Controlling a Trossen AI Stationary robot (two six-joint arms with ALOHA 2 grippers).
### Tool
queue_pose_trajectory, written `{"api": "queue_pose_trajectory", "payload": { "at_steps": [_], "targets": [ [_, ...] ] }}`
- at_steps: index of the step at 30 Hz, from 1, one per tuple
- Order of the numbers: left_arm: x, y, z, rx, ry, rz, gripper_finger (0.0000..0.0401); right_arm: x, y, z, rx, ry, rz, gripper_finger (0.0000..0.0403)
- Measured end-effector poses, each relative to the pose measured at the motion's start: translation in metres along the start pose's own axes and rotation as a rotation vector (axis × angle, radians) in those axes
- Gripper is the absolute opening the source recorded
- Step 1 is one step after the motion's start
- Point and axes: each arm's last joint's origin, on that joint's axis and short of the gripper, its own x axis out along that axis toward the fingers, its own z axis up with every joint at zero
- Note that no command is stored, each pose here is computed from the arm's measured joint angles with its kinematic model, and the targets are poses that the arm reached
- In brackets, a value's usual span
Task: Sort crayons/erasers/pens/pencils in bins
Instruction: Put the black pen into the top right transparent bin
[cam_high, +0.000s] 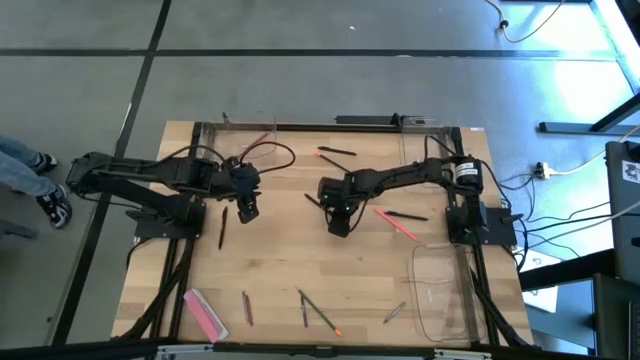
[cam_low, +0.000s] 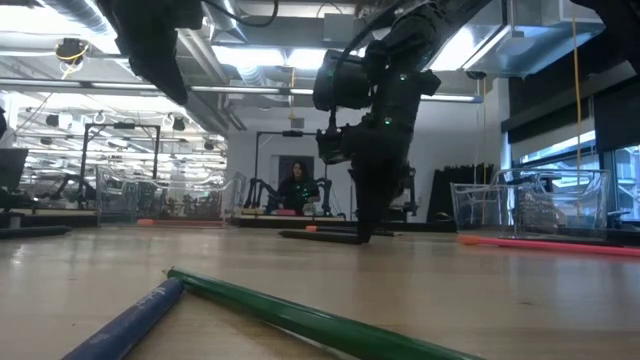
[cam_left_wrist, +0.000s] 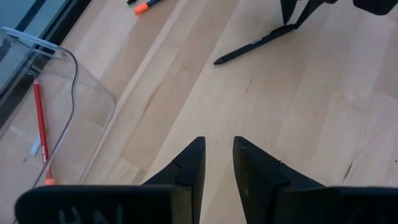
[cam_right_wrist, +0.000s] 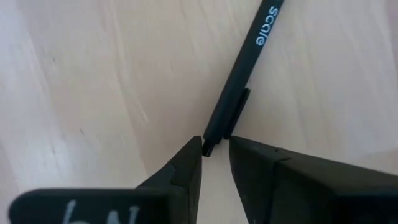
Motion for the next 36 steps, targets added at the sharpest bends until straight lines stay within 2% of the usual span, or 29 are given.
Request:
{"api": "queue_pose_trajectory", "payload": {
  "at_steps": [12, 21, 30, 36],
  "targets": [
    [-0.0001, 0.0, 0.0001, 0.0, -0.001, 0.0, 0.0074, 0.0054, -0.0011, -0.001, -0.01, 0.011, -0.015, 0.0084],
    [-0.0001, 0.0, 0.0002, 0.0, -0.001, 0.0, 0.0074, 0.0079, -0.0019, -0.0024, -0.076, 0.014, -0.024, 0.0082],
    [-0.0001, 0.0, 0.0002, 0.0, -0.001, 0.0, 0.0074, 0.0086, -0.0023, -0.0027, -0.081, 0.016, -0.028, 0.0029],
    [-0.0001, 0.0, 0.0002, 0.0, -0.001, 0.0, 0.0074, 0.009, -0.0024, -0.0028, -0.081, 0.017, -0.028, 0.0022]
  ]
}}
